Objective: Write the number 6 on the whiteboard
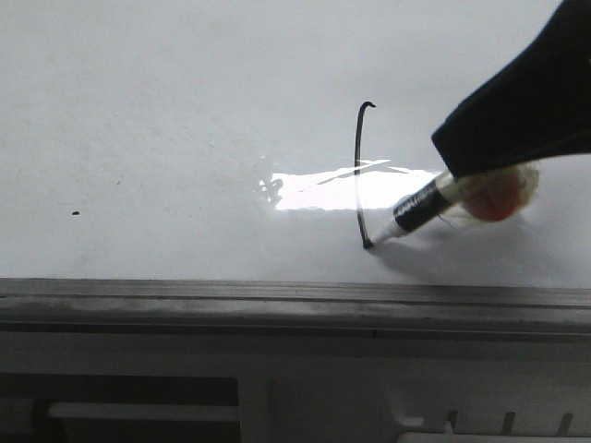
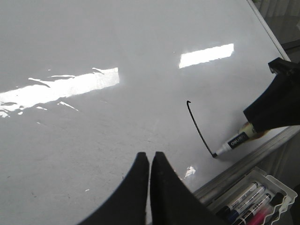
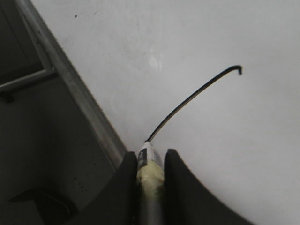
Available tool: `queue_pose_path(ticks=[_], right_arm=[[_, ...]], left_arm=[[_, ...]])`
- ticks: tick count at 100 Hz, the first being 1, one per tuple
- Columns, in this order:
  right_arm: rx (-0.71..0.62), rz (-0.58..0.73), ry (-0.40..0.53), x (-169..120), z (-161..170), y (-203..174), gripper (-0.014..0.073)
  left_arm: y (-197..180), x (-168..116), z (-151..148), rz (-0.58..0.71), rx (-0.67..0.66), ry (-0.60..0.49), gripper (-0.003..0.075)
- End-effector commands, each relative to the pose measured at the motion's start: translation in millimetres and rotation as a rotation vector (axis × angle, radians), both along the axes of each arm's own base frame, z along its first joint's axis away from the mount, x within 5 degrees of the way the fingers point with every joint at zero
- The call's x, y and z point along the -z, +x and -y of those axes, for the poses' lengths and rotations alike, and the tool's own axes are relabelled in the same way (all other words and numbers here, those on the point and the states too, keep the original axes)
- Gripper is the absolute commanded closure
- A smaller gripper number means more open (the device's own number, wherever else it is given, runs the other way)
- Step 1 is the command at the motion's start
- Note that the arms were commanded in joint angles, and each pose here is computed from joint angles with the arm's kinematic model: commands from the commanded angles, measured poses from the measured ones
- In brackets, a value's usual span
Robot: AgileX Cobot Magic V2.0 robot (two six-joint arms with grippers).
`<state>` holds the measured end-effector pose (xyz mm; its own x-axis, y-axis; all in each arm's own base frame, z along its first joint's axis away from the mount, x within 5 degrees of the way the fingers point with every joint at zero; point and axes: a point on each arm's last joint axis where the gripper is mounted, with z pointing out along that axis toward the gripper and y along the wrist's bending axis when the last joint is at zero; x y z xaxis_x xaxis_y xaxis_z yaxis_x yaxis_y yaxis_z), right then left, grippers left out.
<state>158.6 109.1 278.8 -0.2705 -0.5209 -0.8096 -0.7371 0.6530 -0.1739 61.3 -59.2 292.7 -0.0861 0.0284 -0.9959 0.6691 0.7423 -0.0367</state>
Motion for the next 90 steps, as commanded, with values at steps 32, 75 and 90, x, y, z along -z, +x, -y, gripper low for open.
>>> queue_pose_path(ticks=[32, 75, 90], right_arm=[[0.164, 0.175, -0.001, -26.4, 27.0, 8.7, 0.0654], [0.115, 0.157, 0.064, -28.9, 6.8, 13.9, 0.0654], [0.099, 0.157, 0.065, -27.7, 2.6, 14.1, 0.0654]], left_arm=[[1.2, -10.9, -1.4, 0.010, -0.024, -0.060, 0.0739], [0.7, -10.9, -0.8, 0.006, -0.016, -0.066, 0.0739], [-0.5, -10.2, 0.6, -0.001, 0.004, -0.061, 0.0739]])
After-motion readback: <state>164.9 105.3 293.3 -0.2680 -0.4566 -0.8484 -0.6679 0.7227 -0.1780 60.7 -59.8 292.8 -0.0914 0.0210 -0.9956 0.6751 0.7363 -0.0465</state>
